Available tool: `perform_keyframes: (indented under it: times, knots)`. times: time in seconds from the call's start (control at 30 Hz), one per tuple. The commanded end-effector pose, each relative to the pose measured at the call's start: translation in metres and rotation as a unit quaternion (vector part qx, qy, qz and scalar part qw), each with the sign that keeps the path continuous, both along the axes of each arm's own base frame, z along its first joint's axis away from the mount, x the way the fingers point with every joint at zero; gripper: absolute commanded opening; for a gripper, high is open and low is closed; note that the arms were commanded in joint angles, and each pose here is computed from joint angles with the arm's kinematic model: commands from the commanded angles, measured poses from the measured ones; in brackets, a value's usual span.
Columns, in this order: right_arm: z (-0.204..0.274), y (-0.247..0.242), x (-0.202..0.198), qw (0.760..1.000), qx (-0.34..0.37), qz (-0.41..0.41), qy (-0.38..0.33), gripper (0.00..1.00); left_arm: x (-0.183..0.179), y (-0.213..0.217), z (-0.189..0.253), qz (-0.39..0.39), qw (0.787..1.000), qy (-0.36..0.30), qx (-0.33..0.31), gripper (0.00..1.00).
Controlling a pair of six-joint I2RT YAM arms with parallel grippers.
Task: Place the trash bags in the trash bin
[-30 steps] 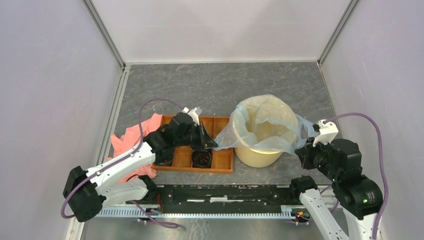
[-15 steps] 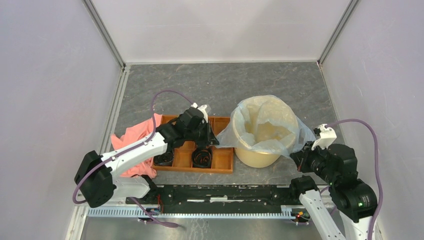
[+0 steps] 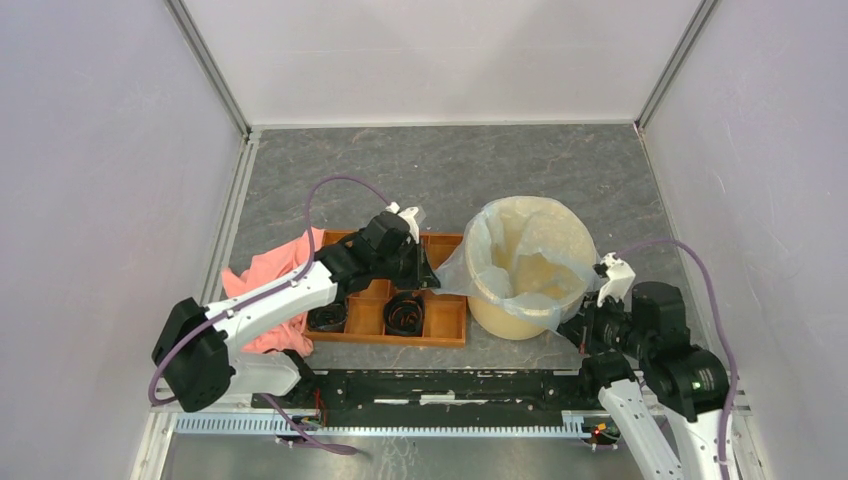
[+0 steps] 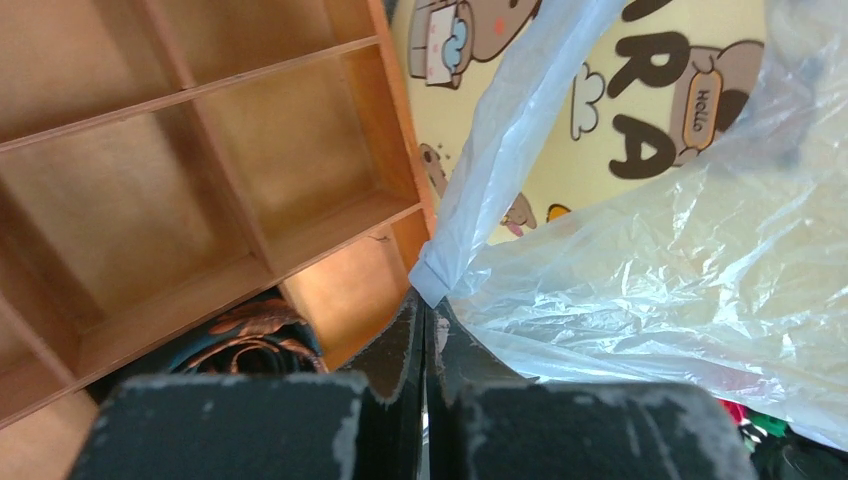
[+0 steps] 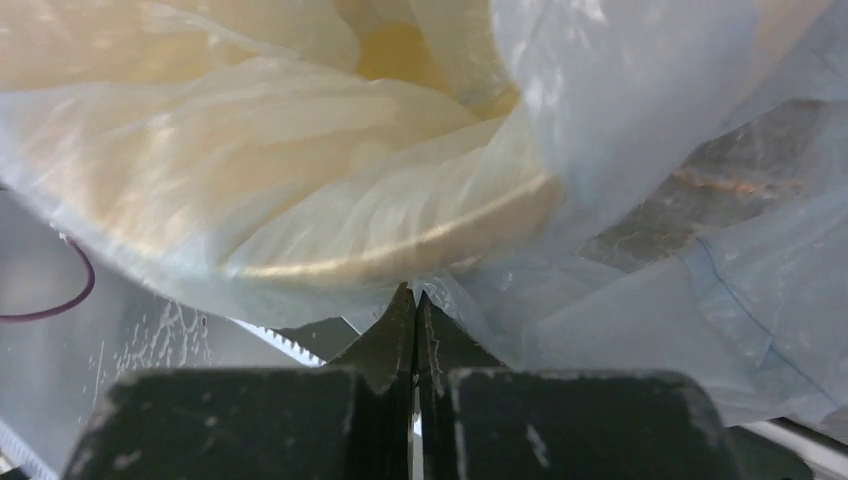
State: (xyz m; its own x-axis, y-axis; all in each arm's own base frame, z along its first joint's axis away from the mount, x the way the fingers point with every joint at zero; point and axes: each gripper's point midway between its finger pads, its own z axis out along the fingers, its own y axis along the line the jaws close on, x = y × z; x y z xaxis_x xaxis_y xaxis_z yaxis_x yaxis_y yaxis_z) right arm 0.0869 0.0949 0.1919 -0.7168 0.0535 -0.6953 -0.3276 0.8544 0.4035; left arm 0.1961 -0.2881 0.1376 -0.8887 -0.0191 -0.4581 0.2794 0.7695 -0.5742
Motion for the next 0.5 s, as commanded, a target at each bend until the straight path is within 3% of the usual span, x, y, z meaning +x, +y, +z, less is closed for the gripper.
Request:
perform_keyframes:
  times: [0.0, 0.27, 0.4, 0.47]
  knots:
    - [-0.029, 0.0, -0.009, 0.998, -0.003, -0.005, 0.056, 0.0, 0.004, -0.015, 0.006, -0.01, 0.999, 0.004, -0.031, 0.02]
    - [-0.017, -0.039, 0.05, 0.984, -0.031, -0.174, -0.031, 0.0, 0.007, -0.036, 0.01, -0.022, 0.999, 0.005, -0.043, 0.02]
    - [-0.013, -0.04, 0.075, 0.975, -0.007, -0.209, -0.078, 0.02, 0.003, -0.058, 0.001, -0.037, 0.999, 0.009, -0.034, 0.02]
    - [-0.006, -0.049, 0.085, 0.967, -0.016, -0.228, -0.108, 0.08, 0.001, -0.068, -0.009, -0.039, 0.999, 0.014, -0.026, 0.02]
